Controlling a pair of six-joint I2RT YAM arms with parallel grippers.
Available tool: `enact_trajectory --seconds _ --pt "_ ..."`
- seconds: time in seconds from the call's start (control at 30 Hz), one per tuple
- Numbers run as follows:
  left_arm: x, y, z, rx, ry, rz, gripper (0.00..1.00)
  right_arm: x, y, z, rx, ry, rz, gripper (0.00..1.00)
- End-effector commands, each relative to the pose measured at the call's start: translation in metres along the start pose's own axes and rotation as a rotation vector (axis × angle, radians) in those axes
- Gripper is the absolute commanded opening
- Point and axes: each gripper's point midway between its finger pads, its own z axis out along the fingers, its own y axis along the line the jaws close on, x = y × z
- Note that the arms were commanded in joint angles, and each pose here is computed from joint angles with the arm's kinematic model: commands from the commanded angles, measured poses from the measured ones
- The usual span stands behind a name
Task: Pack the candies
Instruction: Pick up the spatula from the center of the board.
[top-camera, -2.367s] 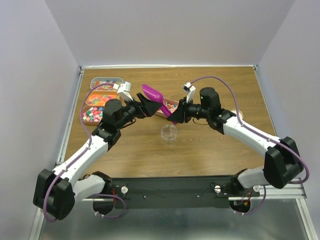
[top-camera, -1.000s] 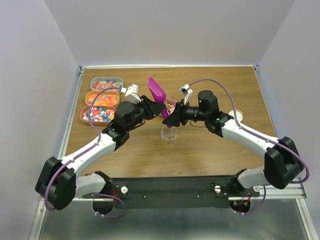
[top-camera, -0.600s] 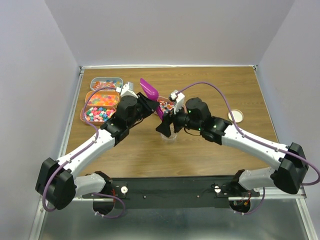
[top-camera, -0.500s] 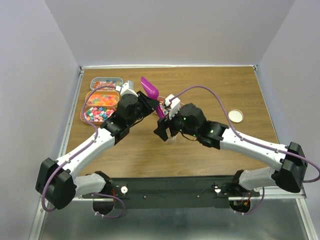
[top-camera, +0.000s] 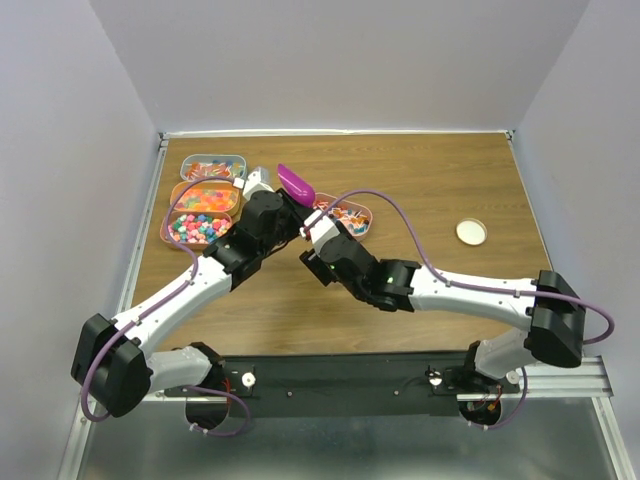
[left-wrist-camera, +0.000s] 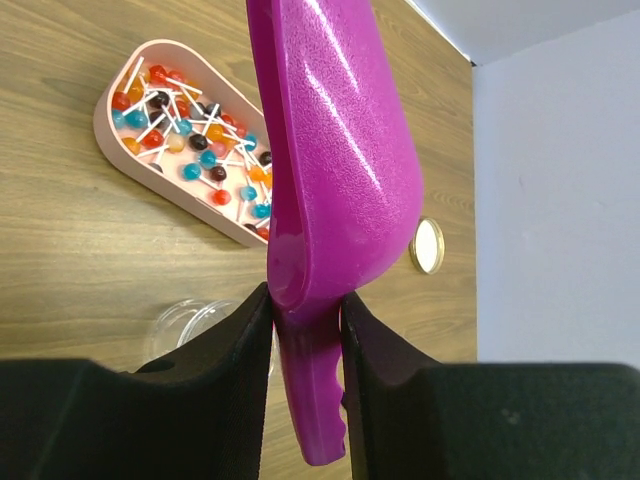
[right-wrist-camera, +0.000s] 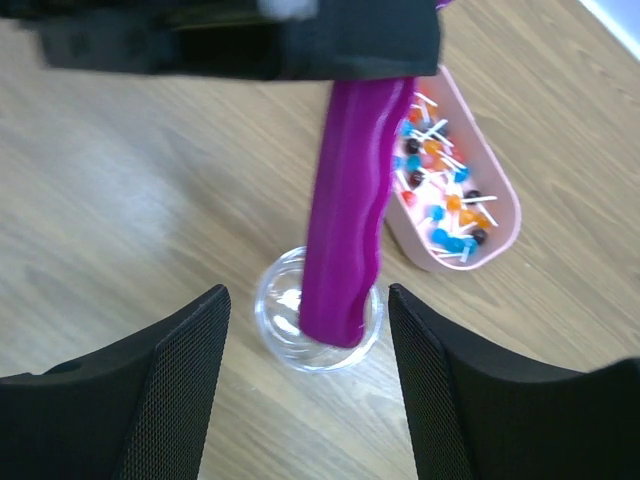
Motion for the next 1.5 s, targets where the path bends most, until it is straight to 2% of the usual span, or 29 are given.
enact_trajectory --seconds 0.0,0.2,0.3,0.6,0.77,0.87,0.97,1.0,1.07,1.1,1.2,1.4,1.47 --pt "-0.007 -0.012 -0.004 0.021 -0.036 -0.029 0.0 -0.006 -0.018 0.004 0.125 -0.023 -0.013 0.7" --pt "-0.002 -0.011 -0.004 0.019 -0.026 -0.024 0.0 -0.006 -0.02 0.008 0.146 -0.034 -0.034 0.68" --pt "-0.002 -0.012 -0.005 0.023 -0.027 -0.025 0.0 -0.005 -0.018 0.011 0.142 -0.031 -0.047 0.63" --pt "-0.001 -0.015 -0.006 0.035 -0.015 -0.01 0.0 0.004 -0.017 0.019 0.158 -0.011 -0.087 0.33" --pt "-0.005 -0.018 -0.011 0.048 -0.031 -0.003 0.0 0.008 -0.016 0.018 0.155 -0.01 -0.086 0.08" --pt "-0.019 -0.023 -0.02 0.06 -0.084 -0.006 0.16 0.007 -0.017 0.014 0.145 -0.019 -0.064 0.01" --pt "-0.037 -0.031 -0.033 0.083 -0.145 0.005 0.39 0.002 -0.015 0.008 0.116 -0.038 -0.038 0.01" --pt "-0.044 -0.034 -0.04 0.096 -0.167 0.005 0.52 0.001 -0.014 0.007 0.104 -0.043 -0.029 0.01" --pt "-0.055 -0.037 -0.046 0.108 -0.199 0.024 0.64 -0.001 -0.013 0.005 0.089 -0.05 -0.011 0.01" --pt "-0.061 -0.039 -0.051 0.118 -0.216 0.031 0.73 -0.003 -0.01 0.006 0.057 -0.052 0.001 0.01" --pt "-0.075 -0.039 -0.059 0.147 -0.25 0.068 0.82 -0.005 -0.009 0.007 -0.021 -0.051 0.062 0.01" --pt "-0.107 -0.029 -0.074 0.229 -0.314 0.183 0.84 -0.016 -0.019 0.002 -0.261 -0.056 0.308 0.01" --pt "-0.114 -0.02 -0.076 0.235 -0.331 0.198 0.84 -0.019 -0.026 0.0 -0.288 -0.063 0.364 0.01"
